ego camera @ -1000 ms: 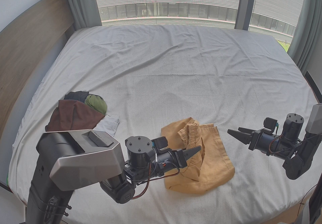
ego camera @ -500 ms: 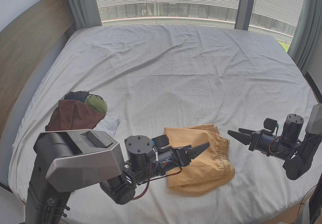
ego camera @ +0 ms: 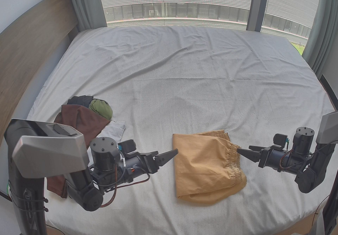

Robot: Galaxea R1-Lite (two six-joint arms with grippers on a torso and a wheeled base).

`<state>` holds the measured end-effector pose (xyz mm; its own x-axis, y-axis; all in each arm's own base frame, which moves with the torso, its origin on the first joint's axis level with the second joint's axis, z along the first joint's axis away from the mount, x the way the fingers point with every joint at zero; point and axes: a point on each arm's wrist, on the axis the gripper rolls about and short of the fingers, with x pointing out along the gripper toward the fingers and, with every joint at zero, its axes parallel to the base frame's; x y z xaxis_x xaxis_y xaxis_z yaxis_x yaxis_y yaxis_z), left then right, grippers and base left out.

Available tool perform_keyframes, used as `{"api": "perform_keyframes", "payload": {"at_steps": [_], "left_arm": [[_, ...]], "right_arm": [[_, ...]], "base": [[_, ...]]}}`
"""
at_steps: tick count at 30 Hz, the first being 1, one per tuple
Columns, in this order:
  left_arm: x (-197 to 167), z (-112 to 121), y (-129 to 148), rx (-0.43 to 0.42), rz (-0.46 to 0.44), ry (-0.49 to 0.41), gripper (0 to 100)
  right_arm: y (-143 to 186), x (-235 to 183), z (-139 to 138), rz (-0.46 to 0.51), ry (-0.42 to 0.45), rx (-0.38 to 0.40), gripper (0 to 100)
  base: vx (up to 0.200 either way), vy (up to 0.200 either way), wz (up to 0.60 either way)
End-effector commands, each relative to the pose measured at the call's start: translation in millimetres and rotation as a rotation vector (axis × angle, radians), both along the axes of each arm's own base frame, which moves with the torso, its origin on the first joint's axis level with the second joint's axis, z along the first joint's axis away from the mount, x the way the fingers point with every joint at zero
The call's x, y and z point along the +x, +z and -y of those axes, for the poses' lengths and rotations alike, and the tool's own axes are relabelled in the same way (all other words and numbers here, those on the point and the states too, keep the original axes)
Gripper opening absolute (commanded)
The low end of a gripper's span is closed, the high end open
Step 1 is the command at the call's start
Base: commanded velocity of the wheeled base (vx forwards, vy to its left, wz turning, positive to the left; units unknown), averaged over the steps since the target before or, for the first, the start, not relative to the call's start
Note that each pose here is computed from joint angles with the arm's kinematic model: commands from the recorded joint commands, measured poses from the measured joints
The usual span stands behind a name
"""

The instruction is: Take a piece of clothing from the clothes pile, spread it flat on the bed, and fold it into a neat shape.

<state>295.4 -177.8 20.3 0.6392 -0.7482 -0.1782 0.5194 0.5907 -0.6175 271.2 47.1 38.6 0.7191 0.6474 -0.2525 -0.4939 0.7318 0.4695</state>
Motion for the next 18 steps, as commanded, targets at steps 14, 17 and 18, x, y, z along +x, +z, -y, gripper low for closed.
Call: {"api": "perform_keyframes", "payload": {"at_steps": [14, 17, 18], "left_arm": [[-22, -52, 12, 0.096, 0.002, 0.083, 100], [-22, -53, 12, 0.095, 0.004, 0.084, 100], [-21, -53, 12, 0.095, 0.004, 0.086, 100]], "right_arm": [[-51, -11, 19, -0.137, -0.013, -0.134, 100], [-59, -10, 21, -0.163, -0.021, -0.135, 100], [-63, -9, 22, -0.176, -0.023, -0.135, 100]], "base": [[0.0, 0.0, 0.0], [0.0, 0.0, 0.0], [0.0, 0.0, 0.0]]}}
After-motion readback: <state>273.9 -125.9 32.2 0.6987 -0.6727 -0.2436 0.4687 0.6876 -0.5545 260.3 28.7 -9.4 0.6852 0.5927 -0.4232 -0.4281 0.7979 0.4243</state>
